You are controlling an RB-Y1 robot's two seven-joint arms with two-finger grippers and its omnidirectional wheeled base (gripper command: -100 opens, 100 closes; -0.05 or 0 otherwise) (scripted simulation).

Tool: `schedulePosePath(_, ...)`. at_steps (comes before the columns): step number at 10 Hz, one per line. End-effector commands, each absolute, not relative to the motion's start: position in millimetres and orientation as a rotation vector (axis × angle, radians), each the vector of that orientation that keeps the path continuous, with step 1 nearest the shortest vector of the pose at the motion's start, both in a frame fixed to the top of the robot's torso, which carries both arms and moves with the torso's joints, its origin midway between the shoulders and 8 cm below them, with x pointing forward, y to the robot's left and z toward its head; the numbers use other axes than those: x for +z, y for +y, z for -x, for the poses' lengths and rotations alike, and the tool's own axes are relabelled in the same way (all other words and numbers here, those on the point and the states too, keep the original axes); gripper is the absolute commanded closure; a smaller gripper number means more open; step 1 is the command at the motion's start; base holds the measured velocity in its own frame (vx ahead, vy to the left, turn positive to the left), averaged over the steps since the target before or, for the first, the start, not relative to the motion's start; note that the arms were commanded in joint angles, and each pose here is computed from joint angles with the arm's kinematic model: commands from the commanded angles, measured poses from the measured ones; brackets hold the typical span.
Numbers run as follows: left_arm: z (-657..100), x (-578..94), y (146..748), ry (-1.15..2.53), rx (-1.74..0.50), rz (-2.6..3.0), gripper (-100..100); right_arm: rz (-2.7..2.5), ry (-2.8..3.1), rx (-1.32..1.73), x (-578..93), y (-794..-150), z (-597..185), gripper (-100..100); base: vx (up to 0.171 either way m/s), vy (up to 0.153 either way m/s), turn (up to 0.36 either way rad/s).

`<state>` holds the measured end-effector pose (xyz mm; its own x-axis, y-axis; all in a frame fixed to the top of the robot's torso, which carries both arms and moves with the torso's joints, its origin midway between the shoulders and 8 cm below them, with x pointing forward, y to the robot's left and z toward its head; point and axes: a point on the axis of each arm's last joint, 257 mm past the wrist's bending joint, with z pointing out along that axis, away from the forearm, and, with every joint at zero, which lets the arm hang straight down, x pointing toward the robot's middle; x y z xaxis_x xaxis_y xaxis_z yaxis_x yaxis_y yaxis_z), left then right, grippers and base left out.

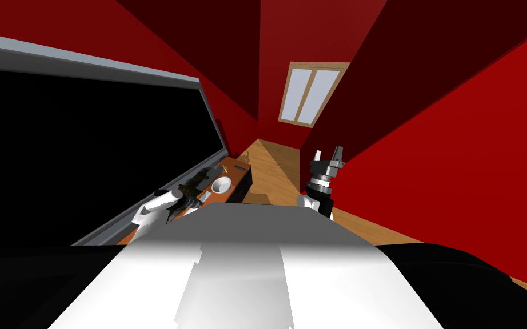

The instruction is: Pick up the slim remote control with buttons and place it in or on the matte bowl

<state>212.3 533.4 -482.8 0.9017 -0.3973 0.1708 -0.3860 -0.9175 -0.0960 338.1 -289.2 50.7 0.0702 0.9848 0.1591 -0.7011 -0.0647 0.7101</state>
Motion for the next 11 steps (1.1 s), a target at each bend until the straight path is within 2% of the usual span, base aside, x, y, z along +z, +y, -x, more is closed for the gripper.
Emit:
schedulePosePath(1, -215.4, -477.2, 530.7, 0.613, -0.304, 3.011, 100, -0.761, 0.481, 1.472, 50.7, -289.2, -338.1, 0, 0.025, 0.013, 0.012)
schedulePosePath(11, -244.8, -402.3, 531.5, 0.605, -0.457, 3.033, 100, -0.761, 0.481, 1.472, 50.7, -289.2, -338.1, 0, 0.043, 0.013, 0.006)
